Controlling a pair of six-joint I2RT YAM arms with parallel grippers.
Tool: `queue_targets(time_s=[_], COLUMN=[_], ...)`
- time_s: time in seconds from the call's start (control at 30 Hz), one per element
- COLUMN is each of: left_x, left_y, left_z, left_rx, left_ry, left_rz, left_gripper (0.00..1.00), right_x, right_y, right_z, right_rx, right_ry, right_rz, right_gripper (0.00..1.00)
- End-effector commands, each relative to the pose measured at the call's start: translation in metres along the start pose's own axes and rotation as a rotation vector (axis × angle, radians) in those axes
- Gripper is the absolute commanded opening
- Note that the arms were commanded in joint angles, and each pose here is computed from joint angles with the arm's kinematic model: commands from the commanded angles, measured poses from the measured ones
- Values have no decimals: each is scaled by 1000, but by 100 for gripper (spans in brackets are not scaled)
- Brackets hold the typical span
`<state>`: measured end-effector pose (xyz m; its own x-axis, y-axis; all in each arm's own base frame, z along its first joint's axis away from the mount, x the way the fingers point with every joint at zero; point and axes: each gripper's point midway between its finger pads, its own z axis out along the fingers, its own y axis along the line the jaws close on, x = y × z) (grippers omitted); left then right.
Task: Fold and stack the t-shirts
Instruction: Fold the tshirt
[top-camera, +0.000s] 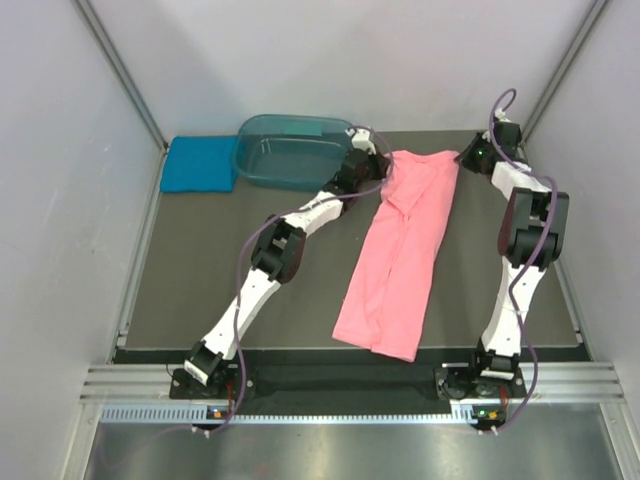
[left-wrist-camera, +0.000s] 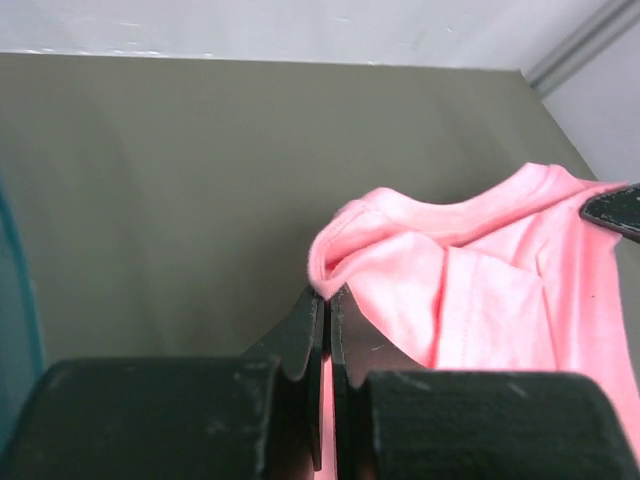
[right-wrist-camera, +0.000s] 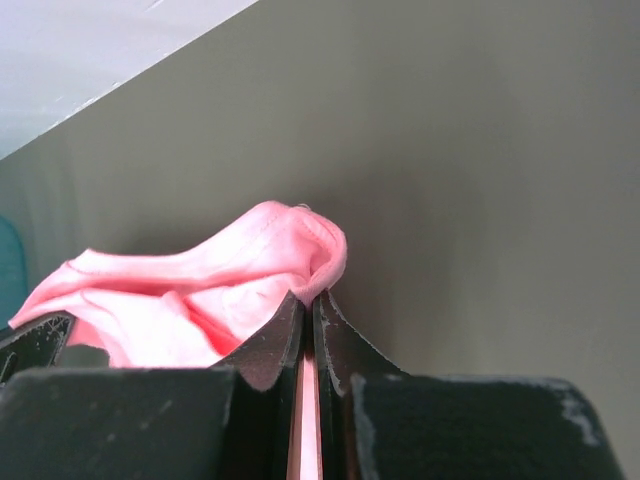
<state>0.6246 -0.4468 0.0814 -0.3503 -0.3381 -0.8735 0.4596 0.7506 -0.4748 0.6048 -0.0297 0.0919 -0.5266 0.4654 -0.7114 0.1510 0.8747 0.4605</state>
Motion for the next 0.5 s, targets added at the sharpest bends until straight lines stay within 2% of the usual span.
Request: queue_targets(time_s=[0.0,0.23,0.47], left_x=[-51,-72,-83], left_y=[1,27,21], left_z=[7,10,9], left_rx=[13,-3,22], left_ry=[-201,-296,-317], left_rz=[-35,-98,-115], left_gripper=[0,0,1], right_x=[-44,-45,-46], right_y=[2,-7,-16], right_z=[10,34,40], right_rx=[-40,-44,-19], right_ry=[-125,-127,-138], right_rz=[-14,-19,-15], right_gripper=[0,0,0])
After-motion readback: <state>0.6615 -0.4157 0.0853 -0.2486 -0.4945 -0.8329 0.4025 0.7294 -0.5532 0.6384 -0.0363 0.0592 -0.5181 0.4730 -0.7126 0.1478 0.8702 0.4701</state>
